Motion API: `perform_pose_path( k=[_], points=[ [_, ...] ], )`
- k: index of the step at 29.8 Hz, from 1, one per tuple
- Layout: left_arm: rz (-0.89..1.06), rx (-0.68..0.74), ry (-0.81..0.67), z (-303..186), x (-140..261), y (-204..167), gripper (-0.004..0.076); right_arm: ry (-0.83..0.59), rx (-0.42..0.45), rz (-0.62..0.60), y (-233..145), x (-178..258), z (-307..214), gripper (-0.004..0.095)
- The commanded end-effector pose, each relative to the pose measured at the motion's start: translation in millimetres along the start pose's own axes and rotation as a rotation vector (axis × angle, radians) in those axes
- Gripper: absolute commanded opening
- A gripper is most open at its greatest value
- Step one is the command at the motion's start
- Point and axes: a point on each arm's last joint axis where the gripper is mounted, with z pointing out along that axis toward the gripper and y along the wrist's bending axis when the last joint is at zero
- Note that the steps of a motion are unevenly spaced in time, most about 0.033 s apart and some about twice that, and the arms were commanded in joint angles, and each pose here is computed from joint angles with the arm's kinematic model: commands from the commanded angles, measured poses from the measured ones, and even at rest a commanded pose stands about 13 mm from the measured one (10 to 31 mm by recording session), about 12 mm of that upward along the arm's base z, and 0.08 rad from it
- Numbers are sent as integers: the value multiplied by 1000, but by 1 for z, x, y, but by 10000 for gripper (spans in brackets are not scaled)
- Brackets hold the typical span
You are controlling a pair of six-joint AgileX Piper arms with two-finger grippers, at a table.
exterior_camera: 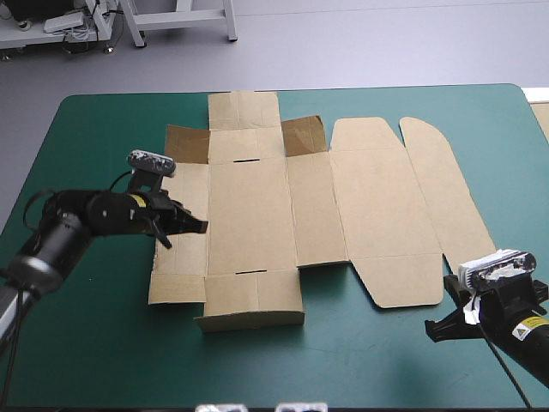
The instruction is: Fold the box
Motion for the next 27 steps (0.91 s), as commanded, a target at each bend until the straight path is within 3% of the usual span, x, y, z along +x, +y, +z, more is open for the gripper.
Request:
perform_pose_path(
  k=[1,7,13,17,23,27],
  points=[
    [-46,108,-18,-3,-29,24,16,-86,10,-7,-1,-13,-5,-13],
    [-217,303,31,-16,-14,85,13,-86,10,-7,-1,-13,-5,-13],
    [-395,246,34,-39,9,132,40,-86,10,-7,-1,-13,-5,-13],
    [-425,233,35,-38,12,142,164,-88,11,-7,-1,-13,-5,-13],
    [-464,259,136,-16,33,145,475,-87,11,-7,-1,-13,-5,-13],
    [-489,337,125,3,49,139,519,-87,11,-7,-1,-13,-5,-13]
  ],
)
